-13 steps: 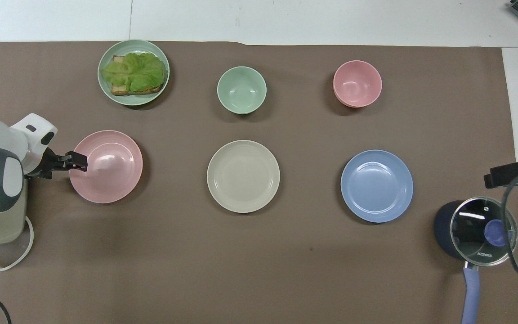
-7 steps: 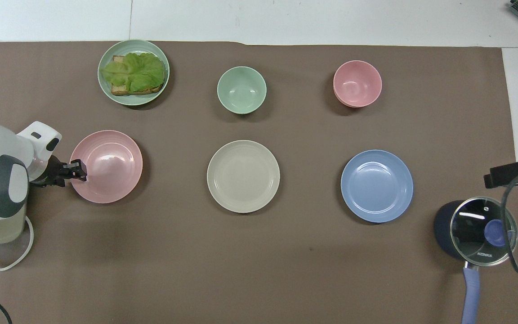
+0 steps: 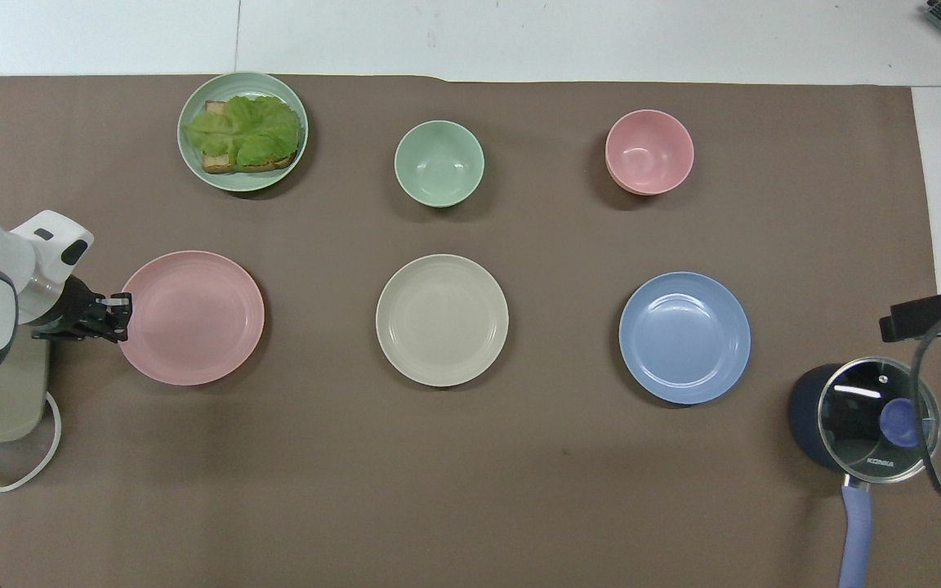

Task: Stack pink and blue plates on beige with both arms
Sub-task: 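Lift the pink plate with the left gripper onto the beige plate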

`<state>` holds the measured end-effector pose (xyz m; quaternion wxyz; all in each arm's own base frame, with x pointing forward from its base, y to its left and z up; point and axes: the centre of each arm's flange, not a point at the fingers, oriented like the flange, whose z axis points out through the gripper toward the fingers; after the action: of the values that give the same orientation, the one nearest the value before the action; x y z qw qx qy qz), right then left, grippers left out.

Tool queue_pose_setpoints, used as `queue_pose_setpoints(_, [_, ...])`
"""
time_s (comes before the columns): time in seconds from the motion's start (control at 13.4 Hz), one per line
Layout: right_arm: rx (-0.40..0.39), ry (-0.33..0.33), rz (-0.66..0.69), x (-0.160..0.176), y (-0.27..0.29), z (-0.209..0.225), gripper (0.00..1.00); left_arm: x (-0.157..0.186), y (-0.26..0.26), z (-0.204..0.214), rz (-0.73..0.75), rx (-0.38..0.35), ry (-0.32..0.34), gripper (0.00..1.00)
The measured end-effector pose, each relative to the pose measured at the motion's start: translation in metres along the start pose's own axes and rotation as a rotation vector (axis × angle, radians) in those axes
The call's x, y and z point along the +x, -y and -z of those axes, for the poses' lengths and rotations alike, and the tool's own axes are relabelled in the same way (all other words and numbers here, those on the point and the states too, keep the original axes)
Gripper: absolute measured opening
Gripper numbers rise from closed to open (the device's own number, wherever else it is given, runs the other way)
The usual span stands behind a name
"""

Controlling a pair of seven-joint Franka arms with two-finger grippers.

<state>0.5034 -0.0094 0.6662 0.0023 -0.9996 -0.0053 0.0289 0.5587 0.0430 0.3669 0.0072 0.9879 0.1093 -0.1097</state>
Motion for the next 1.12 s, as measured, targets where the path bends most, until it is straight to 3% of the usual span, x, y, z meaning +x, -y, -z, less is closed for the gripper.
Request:
queue_pose_setpoints(0.15, [0.0, 0.0, 0.0, 0.0, 0.0, 0.0, 1.0, -0.002, -0.004, 0.04, 0.015, -0.056, 0.026, 0.04])
queue_pose_setpoints(0.3, [0.0, -0.001, -0.001, 0.0, -0.001, 0.0, 1.0, -0.006, -0.015, 0.063, 0.029, -0.158, 0.028, 0.04])
queue_pose_setpoints(0.6, [0.001, -0.001, -0.006, 0.0, -0.003, 0.0, 1.0, -0.02, -0.071, 0.064, -0.013, -0.283, 0.059, 0.04])
queue_pose_setpoints(0.74, [0.001, -0.001, -0.006, 0.0, -0.003, 0.0, 1.0, -0.03, -0.11, 0.06, -0.022, -0.312, 0.063, 0.04])
queue_pose_setpoints(1.12, [0.001, -0.001, -0.006, 0.0, -0.003, 0.0, 1.0, -0.077, -0.227, 0.049, 0.052, -0.306, -0.003, 0.04])
